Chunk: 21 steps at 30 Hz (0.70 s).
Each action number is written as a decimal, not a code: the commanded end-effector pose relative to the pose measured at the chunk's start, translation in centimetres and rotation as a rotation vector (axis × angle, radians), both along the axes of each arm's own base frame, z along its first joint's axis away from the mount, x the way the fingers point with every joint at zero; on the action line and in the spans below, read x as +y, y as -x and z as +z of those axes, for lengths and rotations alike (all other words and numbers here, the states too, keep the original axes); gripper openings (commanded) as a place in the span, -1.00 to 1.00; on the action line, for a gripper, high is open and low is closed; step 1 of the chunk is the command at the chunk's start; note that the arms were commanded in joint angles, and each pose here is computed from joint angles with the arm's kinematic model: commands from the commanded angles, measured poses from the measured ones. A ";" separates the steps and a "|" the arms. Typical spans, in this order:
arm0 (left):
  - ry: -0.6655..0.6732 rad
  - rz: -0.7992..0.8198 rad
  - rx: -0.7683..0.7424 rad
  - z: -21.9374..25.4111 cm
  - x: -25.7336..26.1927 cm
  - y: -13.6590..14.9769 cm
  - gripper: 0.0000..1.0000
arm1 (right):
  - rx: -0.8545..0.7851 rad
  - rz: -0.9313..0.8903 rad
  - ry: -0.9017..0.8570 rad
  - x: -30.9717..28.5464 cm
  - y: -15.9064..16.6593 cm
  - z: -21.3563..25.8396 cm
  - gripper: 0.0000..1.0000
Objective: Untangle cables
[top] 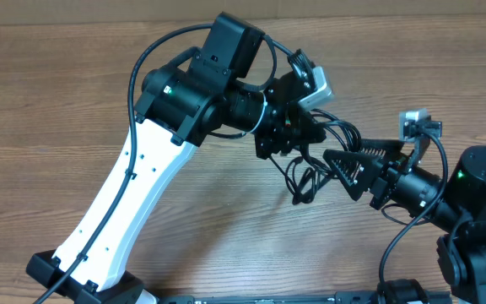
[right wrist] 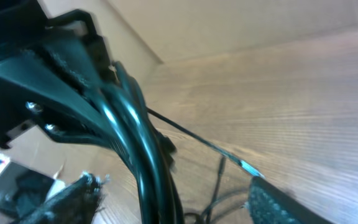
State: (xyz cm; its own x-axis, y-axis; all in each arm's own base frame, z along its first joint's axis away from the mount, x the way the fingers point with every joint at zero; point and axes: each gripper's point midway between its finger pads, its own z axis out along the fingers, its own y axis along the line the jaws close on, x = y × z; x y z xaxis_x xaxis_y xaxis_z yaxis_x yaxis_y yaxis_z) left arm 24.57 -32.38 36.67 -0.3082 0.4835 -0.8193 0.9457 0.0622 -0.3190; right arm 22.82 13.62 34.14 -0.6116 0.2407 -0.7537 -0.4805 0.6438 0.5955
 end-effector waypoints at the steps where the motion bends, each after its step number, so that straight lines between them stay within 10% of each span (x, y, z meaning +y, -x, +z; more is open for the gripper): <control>1: -0.079 0.169 0.018 0.0 0.9 -1.5 -0.92 | -0.004 -0.083 0.036 -1.1 -0.6 -0.1 0.58; 6: -0.176 0.388 0.089 -1.4 2.3 -3.8 -0.92 | 0.004 -0.093 0.042 -1.3 -0.7 -0.3 0.63; 21: -0.103 0.269 0.144 -0.3 1.1 -1.8 -0.92 | -0.081 -0.006 0.141 -0.8 0.1 -0.8 0.34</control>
State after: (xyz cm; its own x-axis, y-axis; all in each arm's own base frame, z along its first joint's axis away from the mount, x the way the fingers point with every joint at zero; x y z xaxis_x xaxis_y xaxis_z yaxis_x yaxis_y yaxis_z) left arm 28.16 -30.68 34.13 -0.5784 0.4622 -0.6722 0.8088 0.4322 -0.3988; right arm 23.16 12.61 32.60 -0.5922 0.1818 -0.7850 -0.4628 0.7208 0.5160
